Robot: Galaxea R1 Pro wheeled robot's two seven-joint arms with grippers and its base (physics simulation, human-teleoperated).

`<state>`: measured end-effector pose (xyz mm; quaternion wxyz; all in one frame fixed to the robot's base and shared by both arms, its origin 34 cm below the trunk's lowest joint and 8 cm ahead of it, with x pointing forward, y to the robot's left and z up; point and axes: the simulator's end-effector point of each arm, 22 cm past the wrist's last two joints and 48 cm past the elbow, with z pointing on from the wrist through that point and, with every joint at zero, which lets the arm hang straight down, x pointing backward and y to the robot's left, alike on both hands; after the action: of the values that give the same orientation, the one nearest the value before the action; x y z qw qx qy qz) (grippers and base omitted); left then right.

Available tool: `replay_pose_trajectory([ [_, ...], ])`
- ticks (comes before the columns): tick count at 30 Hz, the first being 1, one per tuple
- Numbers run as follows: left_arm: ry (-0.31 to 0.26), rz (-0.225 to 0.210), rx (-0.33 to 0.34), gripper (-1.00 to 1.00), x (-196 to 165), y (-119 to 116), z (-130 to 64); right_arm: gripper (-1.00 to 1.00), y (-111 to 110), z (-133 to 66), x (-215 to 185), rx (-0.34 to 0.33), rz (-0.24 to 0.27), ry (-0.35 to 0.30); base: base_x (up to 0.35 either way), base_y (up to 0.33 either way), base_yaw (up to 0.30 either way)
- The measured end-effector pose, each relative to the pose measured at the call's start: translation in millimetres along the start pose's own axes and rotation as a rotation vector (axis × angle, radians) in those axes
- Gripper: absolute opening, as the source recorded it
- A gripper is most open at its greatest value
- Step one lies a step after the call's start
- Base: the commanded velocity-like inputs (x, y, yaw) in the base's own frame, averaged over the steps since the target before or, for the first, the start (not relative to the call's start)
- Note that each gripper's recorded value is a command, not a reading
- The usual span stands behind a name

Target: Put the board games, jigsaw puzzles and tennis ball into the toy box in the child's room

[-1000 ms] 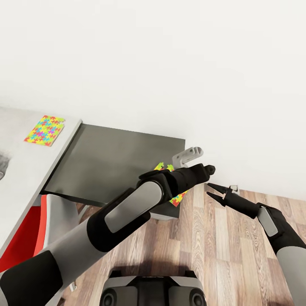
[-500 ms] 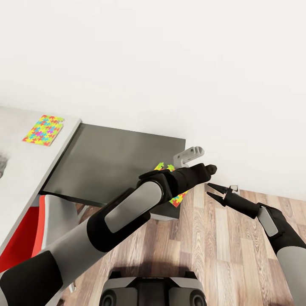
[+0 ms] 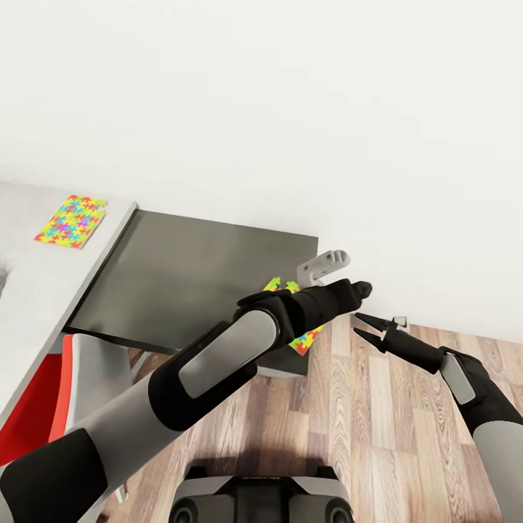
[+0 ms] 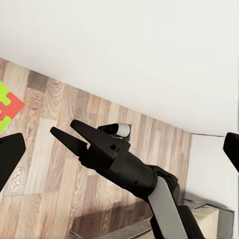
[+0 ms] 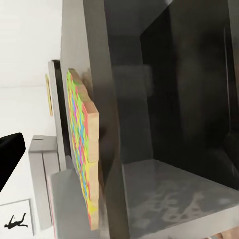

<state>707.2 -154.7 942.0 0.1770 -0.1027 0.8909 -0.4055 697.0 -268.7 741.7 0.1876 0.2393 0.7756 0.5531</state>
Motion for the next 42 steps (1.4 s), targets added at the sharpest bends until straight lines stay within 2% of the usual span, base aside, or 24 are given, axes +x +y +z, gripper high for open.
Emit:
replay_pose_trajectory([
  [11, 0.003, -0.002, 0.036, 1.00, 1.5, -7.3, 0.1, 1.00, -0.1, 0.0, 0.1, 0.000, 0.000, 0.000, 0.000, 0.000, 0.022],
  [25, 0.005, -0.003, 0.083, 1.00, 2.7, -17.1, -0.4, 1.00, 0.0, 0.0, 0.0, 0.000, 0.000, 0.000, 0.000, 0.000, 0.171],
  [42, 0.006, -0.004, 0.095, 1.00, 3.1, -19.6, -0.5, 1.00, -0.2, 0.7, 0.6, -0.001, 0.002, 0.000, 0.000, 0.000, 0.029],
])
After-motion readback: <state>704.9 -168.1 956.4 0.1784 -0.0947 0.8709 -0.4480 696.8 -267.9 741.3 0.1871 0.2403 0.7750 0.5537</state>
